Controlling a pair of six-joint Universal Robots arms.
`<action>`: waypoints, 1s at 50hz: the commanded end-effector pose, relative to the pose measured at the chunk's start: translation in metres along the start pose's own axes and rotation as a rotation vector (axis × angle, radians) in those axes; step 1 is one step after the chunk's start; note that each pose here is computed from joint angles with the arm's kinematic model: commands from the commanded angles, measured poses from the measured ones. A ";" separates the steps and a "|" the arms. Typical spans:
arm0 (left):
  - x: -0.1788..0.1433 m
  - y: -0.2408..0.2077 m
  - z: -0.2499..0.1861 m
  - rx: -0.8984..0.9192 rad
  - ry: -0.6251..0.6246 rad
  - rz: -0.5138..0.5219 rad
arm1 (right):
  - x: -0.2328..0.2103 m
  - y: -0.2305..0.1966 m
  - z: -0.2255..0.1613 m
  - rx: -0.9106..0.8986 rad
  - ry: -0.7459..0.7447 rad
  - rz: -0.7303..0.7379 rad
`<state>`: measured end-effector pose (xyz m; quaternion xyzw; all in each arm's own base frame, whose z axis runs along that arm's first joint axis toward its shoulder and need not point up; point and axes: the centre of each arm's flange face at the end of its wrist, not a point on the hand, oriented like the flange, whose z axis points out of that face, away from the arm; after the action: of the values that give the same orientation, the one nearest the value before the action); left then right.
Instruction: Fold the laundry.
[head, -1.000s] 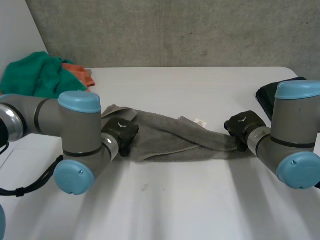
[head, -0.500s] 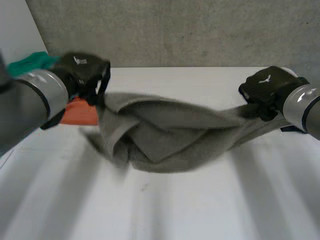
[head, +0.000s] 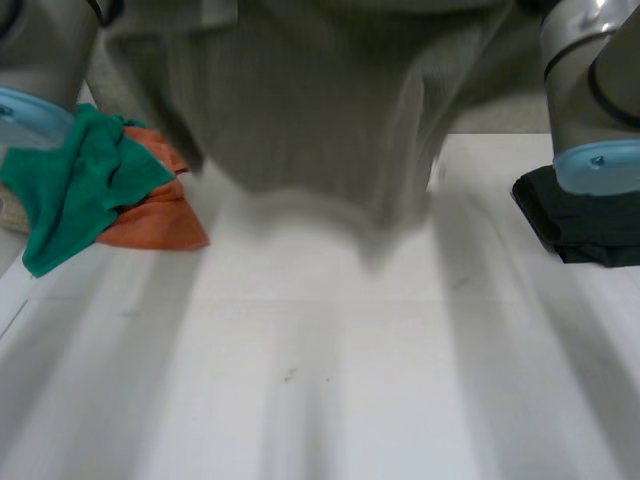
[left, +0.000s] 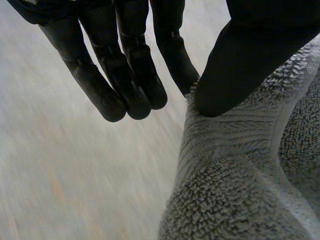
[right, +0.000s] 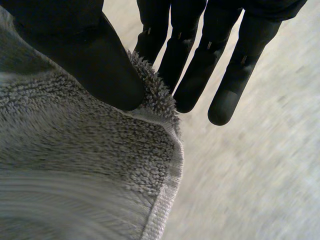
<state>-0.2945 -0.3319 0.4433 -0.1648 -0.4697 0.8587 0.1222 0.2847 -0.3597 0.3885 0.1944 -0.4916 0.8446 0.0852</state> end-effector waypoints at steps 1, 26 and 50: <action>-0.005 -0.011 -0.016 -0.048 0.007 -0.008 | 0.003 -0.017 -0.017 0.035 -0.065 0.049; 0.009 0.244 -0.164 -0.932 0.197 0.198 | -0.104 0.160 -0.193 -0.591 -0.670 -0.015; 0.052 0.215 -0.200 -0.893 0.301 0.193 | -0.097 0.161 -0.195 -0.634 -0.630 0.005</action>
<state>-0.2594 -0.2726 0.1668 -0.3519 -0.7602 0.5459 0.0183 0.2695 -0.2713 0.1341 0.4009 -0.7297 0.5537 -0.0144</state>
